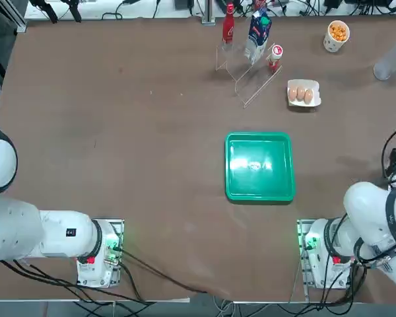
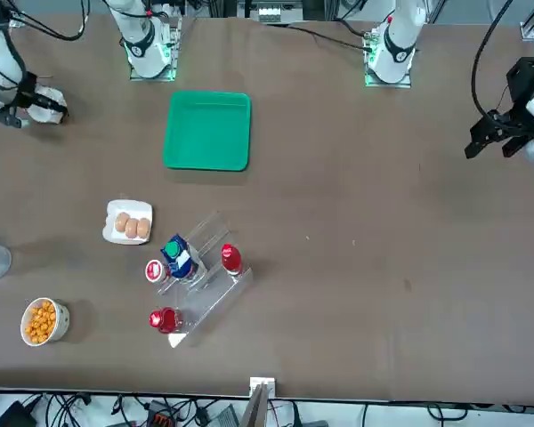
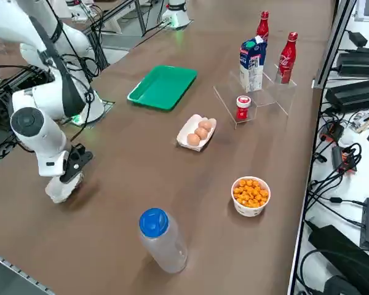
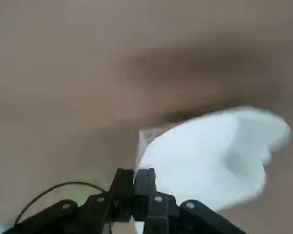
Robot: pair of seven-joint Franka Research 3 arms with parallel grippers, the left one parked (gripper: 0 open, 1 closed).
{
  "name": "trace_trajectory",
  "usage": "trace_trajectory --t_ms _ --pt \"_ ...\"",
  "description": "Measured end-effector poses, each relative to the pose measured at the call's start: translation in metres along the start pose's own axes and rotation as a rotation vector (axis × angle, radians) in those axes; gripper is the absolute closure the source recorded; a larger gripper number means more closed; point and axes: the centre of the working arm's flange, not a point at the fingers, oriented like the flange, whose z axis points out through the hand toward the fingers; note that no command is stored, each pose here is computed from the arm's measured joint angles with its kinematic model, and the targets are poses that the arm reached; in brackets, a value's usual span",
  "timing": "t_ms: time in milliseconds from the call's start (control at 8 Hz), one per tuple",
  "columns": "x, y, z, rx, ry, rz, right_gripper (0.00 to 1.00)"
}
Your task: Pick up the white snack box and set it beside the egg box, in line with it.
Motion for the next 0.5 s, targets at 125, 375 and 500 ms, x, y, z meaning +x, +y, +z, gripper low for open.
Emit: trace_trajectory --t_ms 125,375,500 --pt "0.018 -0.014 -0.053 -0.033 -0.004 -0.041 0.98" --pt "0.060 -0.077 -0.157 -0.129 0.049 -0.126 0.98" --pt "0.081 -0.127 -0.193 -0.178 0.098 -0.159 0.98"
